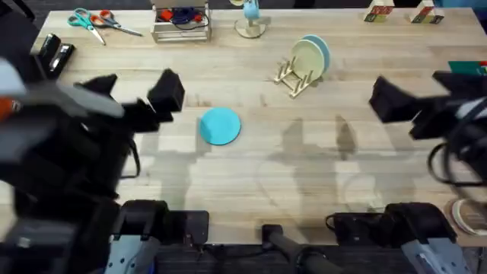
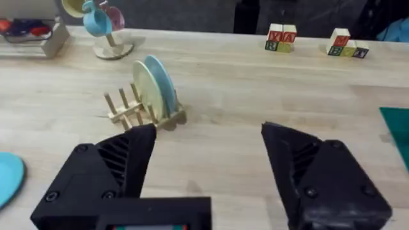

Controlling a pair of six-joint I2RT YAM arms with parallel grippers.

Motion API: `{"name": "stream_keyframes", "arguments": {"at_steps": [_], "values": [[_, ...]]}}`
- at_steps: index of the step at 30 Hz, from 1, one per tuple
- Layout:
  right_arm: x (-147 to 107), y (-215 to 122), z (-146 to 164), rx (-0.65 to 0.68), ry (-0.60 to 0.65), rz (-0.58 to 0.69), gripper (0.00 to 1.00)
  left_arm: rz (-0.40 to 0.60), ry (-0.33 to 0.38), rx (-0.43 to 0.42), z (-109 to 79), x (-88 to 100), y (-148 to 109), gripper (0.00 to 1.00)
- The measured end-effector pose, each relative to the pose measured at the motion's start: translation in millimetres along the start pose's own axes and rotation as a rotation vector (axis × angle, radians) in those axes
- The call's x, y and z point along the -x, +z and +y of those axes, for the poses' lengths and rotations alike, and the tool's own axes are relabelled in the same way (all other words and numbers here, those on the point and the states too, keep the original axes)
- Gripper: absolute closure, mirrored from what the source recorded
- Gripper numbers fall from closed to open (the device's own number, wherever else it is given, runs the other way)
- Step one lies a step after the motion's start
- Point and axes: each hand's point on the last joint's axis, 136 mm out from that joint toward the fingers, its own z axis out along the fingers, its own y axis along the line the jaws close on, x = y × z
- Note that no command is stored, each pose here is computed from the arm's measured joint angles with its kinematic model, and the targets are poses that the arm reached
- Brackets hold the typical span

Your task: Pick up the plates from the table one by one and place each into a slot on the dish rack.

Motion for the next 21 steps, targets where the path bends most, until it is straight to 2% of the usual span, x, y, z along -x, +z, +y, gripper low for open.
{"name": "stream_keyframes", "arguments": {"at_steps": [5, 11, 15, 21], "values": [[30, 7, 7, 0.05, 0.008, 0.128, 0.007, 0.114, -0.004, -0.007, -6.2, 24.8, 7, 0.01], [42, 21, 13, 0.093, 0.03, 0.365, 0.007, 0.289, -0.006, -0.03, -16.2, 45.4, 18, 0.01], [57, 26, 16, 0.118, 0.044, 0.462, 0.008, 0.421, -0.008, -0.034, -19.9, 48.5, 22, 0.01], [75, 25, 18, 0.132, 0.055, 0.548, 0.008, 0.644, -0.018, -0.045, -26.0, 40.3, 30, 0.009]]}}
